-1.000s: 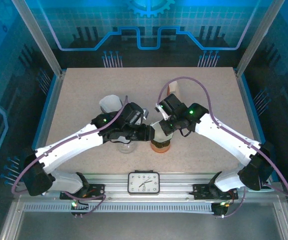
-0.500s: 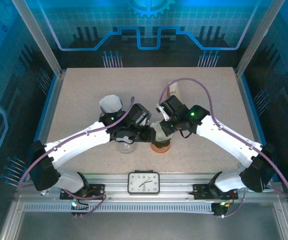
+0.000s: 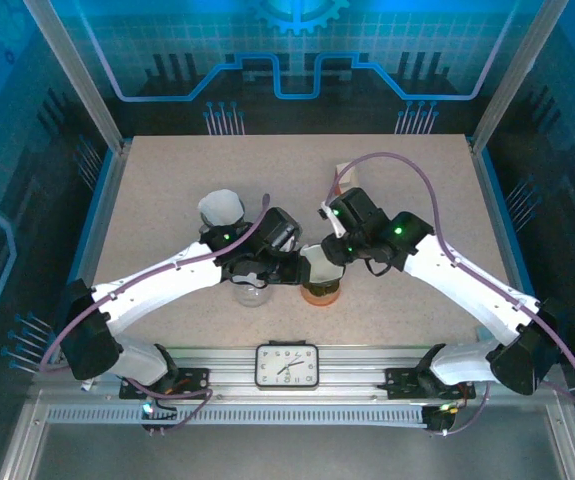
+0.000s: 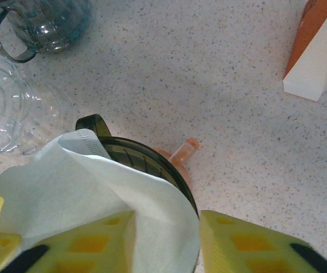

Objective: Place the coffee filter in the dripper

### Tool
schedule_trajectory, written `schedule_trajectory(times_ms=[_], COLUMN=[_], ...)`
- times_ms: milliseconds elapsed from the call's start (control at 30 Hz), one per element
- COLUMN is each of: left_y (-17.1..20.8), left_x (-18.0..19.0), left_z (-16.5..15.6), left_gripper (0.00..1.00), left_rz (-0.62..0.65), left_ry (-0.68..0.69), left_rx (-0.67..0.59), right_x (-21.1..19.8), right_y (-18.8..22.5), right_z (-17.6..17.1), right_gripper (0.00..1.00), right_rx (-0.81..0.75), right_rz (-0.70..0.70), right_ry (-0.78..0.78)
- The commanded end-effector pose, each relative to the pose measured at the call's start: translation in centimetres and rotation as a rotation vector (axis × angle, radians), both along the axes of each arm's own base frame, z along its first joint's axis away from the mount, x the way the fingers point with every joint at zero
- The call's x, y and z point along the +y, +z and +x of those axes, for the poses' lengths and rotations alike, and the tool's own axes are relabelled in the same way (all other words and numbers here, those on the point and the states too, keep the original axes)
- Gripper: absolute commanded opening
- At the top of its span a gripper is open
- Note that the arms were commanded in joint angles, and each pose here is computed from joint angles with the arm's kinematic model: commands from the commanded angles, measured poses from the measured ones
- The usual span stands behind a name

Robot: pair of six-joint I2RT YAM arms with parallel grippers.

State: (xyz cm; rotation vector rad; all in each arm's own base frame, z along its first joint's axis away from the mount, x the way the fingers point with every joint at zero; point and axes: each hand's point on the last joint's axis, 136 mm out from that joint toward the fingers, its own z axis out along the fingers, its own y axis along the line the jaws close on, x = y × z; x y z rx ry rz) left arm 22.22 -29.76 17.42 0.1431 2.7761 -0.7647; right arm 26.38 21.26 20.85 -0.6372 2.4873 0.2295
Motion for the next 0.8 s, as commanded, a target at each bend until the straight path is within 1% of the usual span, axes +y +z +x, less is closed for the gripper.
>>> schedule_trajectory(times_ms=[0, 100, 200, 400, 433, 467, 600, 667, 767], left_y=[0.3, 0.3, 0.1, -0.1, -0.1, -0.1, 0.0, -0.1, 0.0], left_x=[-0.1, -0.2, -0.2, -0.2, -0.2, -0.2, -0.4, -0.4, -0.4], left_z=[0.0, 0.1, 0.1, 0.0, 0.1, 0.0, 0.1, 0.2, 0.2], left_gripper=[0.34, 0.34, 0.34, 0.34, 0.34, 0.34, 0.35, 0.35, 0.36], left_rz=[0.018, 0.017, 0.021, 0.025, 0.023, 0.023, 0.019, 0.019, 0.019], left_ry=[-0.01, -0.01, -0.008, -0.008, -0.009, -0.01, -0.011, -0.011, -0.01], left_rx=[-0.004, -0.004, 0.001, 0.006, 0.004, 0.004, 0.004, 0.003, 0.002], right_x=[-0.2, -0.2, -0.3, -0.2, -0.2, -0.1, -0.3, -0.3, 0.0], right_y=[-0.5, -1.4, -2.2, -2.4, -2.0, -1.5, 0.7, 0.7, -0.5], right_z=[-0.4, -0.6, -0.8, -0.7, -0.7, -0.6, -0.1, -0.1, -0.2], right_gripper=[0.25, 0.18, 0.14, 0.12, 0.15, 0.2, 0.53, 0.61, 0.63], right_rx=[0.023, 0.042, 0.057, 0.059, 0.05, 0.038, -0.021, -0.008, 0.062], right_rz=[0.012, 0.003, 0.001, 0.0, 0.007, 0.018, 0.044, 0.056, 0.072], right_ry=[0.003, 0.001, -0.001, -0.002, -0.002, -0.001, -0.013, -0.015, -0.006])
